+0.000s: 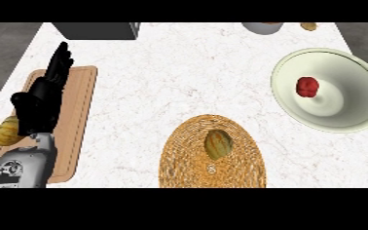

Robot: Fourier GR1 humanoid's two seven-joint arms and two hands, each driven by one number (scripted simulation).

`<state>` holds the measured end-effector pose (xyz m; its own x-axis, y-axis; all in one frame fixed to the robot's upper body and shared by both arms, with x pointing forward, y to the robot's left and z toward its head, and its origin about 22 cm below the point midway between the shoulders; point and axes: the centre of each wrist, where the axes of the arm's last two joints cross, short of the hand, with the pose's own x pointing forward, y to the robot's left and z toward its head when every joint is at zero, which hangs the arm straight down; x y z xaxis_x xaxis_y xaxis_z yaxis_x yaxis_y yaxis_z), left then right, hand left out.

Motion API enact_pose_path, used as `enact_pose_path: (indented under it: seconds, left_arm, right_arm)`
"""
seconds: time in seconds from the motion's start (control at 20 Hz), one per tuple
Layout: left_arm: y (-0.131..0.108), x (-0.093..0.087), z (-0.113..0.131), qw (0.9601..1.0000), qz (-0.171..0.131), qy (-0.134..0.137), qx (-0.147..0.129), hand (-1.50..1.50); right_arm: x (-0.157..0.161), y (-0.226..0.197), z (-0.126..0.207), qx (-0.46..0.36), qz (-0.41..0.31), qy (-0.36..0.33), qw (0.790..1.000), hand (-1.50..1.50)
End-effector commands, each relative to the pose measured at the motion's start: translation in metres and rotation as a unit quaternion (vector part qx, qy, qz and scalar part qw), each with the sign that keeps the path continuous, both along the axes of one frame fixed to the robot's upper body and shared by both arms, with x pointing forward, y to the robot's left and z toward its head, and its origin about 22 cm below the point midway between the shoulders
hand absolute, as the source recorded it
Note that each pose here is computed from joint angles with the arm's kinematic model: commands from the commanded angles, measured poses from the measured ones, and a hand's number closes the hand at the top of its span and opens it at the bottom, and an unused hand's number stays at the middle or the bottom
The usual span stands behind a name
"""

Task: Pick the bell pepper from the placemat and place it in the bowl

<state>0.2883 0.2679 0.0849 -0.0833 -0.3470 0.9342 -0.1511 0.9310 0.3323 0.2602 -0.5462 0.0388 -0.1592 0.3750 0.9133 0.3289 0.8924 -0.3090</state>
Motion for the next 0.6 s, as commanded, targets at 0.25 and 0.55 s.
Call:
enact_pose_path:
  seconds: [0.25, 0.55]
  left_arm:
    - [-0.009, -0.017, -0.013, 1.0000, 0.002, -0.002, -0.002, 0.00]
    - [0.004, 0.002, -0.016, 1.0000, 0.007, 0.003, 0.001, 0.00]
  right_arm:
    - [-0.060, -0.030, -0.010, 0.016, 0.057, -0.015, 0.998, -1.50]
    - [-0.081, -0.034, -0.019, 0.019, 0.060, -0.025, 0.998, -1.50]
